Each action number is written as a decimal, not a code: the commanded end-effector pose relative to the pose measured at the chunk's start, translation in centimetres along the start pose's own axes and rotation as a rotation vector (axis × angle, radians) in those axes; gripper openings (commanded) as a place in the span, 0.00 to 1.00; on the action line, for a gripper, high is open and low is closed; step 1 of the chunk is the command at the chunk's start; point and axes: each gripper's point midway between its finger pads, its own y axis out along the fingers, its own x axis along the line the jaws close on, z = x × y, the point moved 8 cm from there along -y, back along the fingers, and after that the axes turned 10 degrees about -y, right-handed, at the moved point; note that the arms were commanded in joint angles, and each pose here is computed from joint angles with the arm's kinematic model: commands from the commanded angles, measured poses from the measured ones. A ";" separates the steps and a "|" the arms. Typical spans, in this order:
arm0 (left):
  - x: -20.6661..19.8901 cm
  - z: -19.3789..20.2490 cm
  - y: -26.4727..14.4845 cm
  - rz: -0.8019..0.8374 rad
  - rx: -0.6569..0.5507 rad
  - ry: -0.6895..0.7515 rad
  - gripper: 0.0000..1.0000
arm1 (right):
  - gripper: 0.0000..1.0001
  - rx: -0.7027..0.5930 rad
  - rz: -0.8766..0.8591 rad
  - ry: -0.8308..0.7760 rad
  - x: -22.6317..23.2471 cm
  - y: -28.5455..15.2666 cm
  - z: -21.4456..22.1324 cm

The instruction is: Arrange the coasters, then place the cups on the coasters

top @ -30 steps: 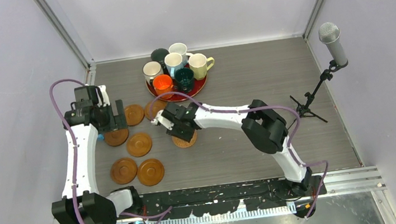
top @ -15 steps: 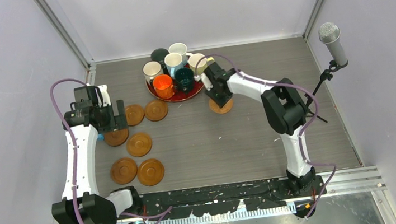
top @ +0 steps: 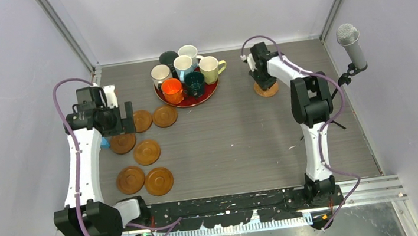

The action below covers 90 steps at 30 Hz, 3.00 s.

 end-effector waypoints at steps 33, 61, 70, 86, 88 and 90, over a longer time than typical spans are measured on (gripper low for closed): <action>-0.6 -1.8 0.2 0.076 -0.005 0.045 1.00 | 0.36 -0.119 0.207 0.018 -10.5 -1.0 -4.1; 2.3 -3.4 -1.3 0.037 -0.059 -0.240 1.00 | 0.36 -0.629 -0.393 -0.312 25.7 -14.4 -18.5; 2.5 -2.3 -1.8 0.019 -0.058 -0.211 1.00 | 0.29 -0.687 -0.312 -0.383 30.7 -11.4 -20.3; 2.8 -2.1 -1.3 -0.013 -0.035 -0.210 1.00 | 0.27 -0.727 -0.269 -0.418 33.8 -7.4 -21.3; 2.9 -2.2 -1.2 -0.013 -0.036 -0.213 1.00 | 0.27 -0.725 -0.271 -0.432 34.2 -7.0 -21.3; 2.9 -2.2 -1.1 -0.014 -0.033 -0.215 1.00 | 0.27 -0.722 -0.272 -0.439 34.4 -6.8 -21.1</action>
